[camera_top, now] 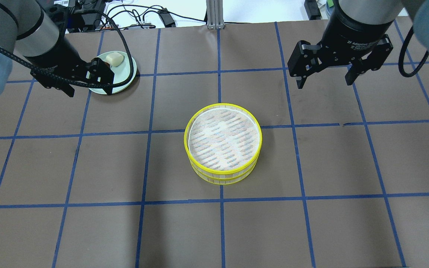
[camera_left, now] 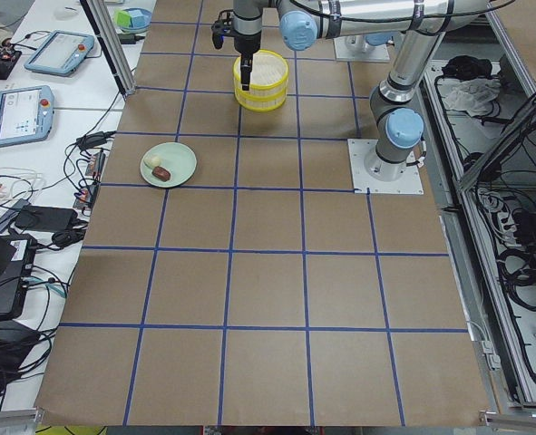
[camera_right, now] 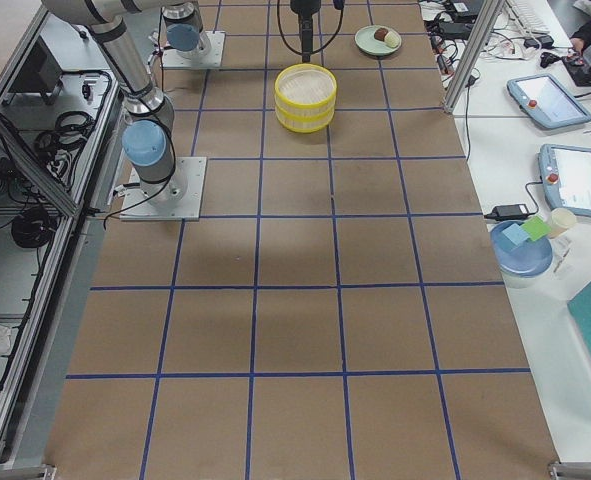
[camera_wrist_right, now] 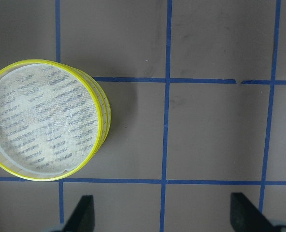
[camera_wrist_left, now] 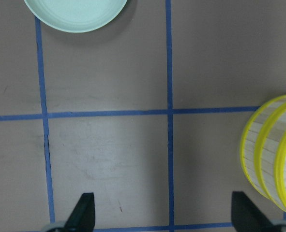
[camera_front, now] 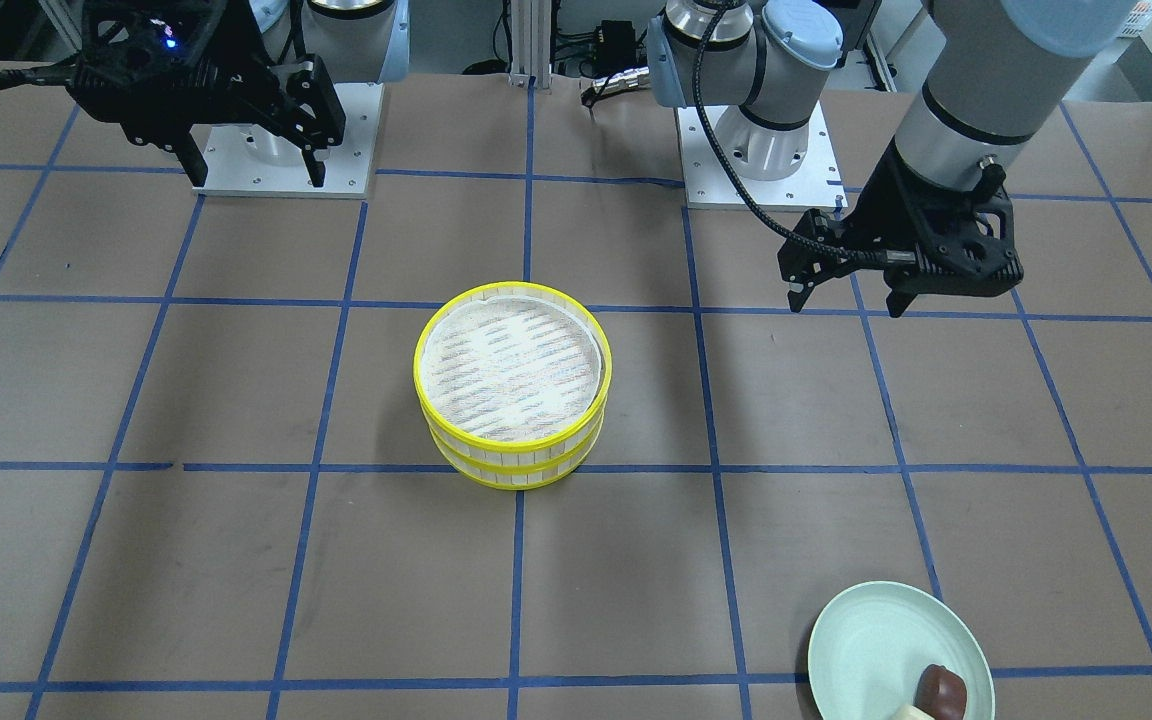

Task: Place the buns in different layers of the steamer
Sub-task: 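Reach the left gripper over the pale green bowl of buns, then grasp the white bun in the bowl with the left gripper and lift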

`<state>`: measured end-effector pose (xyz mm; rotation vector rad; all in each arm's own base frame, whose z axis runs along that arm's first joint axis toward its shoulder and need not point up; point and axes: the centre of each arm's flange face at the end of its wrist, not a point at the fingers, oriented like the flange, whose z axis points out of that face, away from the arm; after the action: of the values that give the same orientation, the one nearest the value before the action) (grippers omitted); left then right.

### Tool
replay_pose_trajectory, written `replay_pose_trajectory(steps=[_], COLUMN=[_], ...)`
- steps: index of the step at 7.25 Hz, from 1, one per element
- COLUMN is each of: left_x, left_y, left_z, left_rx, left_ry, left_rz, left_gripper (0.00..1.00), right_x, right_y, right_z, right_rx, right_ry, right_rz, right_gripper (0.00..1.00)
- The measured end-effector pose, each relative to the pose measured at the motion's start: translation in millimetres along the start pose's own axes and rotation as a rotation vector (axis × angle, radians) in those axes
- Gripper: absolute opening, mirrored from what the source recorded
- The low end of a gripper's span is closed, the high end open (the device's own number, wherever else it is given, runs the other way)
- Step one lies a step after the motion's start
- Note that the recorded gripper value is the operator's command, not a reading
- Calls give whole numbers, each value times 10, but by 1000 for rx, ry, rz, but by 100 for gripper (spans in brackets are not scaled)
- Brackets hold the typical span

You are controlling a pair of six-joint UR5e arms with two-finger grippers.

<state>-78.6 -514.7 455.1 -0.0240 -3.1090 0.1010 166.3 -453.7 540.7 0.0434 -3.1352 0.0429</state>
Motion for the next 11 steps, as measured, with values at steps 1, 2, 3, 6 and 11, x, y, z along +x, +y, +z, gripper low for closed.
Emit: replay_pose_trajectory(steps=[1,2,3,6,11], left_x=[-58,-108,-152,-479,-965], left_y=[-162,-327,-491,-1019,-1766], left_z=[119,245,372,862,1627], left_rx=[33,68,110,224,327], left_ry=[-9,-23,-37,-98,-174], left_rz=[43,113,166,343,493], left_gripper=[100,100,100,100,100], right_x=[-1,-1,1,4,-1], right_y=[0,0,-1,5,8], right_z=[1,1,2,-1,3], right_rx=[0,0,-1,-1,-2], right_ry=[0,0,0,0,0], right_rz=[0,0,0,1,0], right_gripper=[100,100,100,100,100])
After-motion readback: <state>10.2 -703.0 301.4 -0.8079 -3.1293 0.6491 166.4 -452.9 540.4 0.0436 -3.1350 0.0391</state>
